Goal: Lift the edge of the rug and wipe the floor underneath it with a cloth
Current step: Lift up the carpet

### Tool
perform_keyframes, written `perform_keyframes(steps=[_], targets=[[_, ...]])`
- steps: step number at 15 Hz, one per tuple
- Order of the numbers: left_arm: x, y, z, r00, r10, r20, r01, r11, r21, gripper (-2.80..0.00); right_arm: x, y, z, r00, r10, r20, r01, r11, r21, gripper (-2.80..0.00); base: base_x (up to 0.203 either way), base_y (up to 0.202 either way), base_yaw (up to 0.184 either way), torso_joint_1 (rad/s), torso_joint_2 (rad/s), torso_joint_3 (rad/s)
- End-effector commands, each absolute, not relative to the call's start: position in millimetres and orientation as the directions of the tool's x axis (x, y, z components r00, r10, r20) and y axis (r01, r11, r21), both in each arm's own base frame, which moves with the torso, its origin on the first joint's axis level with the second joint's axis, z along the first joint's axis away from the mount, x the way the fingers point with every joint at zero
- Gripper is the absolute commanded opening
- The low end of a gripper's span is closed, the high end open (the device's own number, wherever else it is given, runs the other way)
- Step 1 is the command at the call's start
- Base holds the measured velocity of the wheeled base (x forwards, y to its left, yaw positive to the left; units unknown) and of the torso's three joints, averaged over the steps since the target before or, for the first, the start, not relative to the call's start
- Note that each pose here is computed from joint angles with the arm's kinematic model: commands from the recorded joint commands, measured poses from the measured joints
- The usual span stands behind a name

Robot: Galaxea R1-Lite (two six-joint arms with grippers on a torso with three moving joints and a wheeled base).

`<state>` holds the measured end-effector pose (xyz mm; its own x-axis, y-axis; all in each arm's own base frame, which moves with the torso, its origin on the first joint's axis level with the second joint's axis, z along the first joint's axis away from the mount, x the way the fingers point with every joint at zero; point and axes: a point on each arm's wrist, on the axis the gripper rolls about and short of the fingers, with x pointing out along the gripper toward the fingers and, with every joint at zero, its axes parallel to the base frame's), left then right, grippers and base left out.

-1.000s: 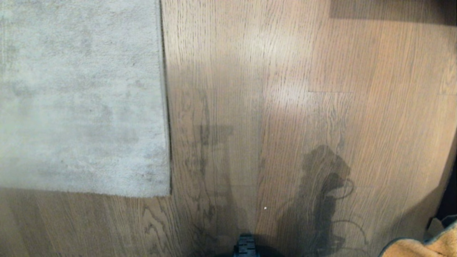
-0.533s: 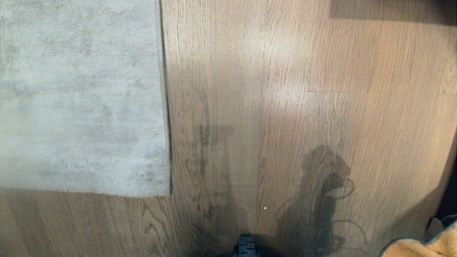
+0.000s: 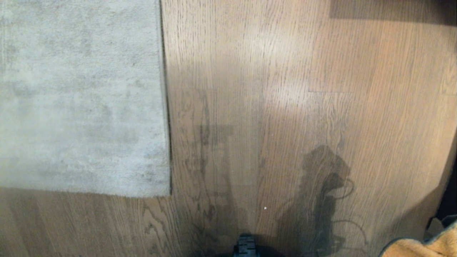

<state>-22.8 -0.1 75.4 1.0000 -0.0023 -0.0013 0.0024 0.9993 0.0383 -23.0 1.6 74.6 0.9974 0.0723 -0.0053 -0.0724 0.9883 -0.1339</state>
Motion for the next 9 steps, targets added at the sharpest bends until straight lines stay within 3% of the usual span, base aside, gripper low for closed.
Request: perform_keyframes(steps=[1,9], targets=[[-22.8,-0.1,75.3,1.0,-0.003,-0.002,0.003,0.999,0.038,-2.8,-22.9,1.6,74.7,0.997,0.074,-0.008,-0.074,0.988,-0.134,-2.8,0.0,0.0,0.0,0.0,0.0,0.0],[-22.9,-0.1,75.4,1.0,-0.003,-0.002,0.003,0.999,0.04,-2.8,-22.9,1.6,74.7,0.997,0.074,-0.008,-0.074,0.988,-0.135,-2.8,0.0,0.0,0.0,0.0,0.0,0.0]])
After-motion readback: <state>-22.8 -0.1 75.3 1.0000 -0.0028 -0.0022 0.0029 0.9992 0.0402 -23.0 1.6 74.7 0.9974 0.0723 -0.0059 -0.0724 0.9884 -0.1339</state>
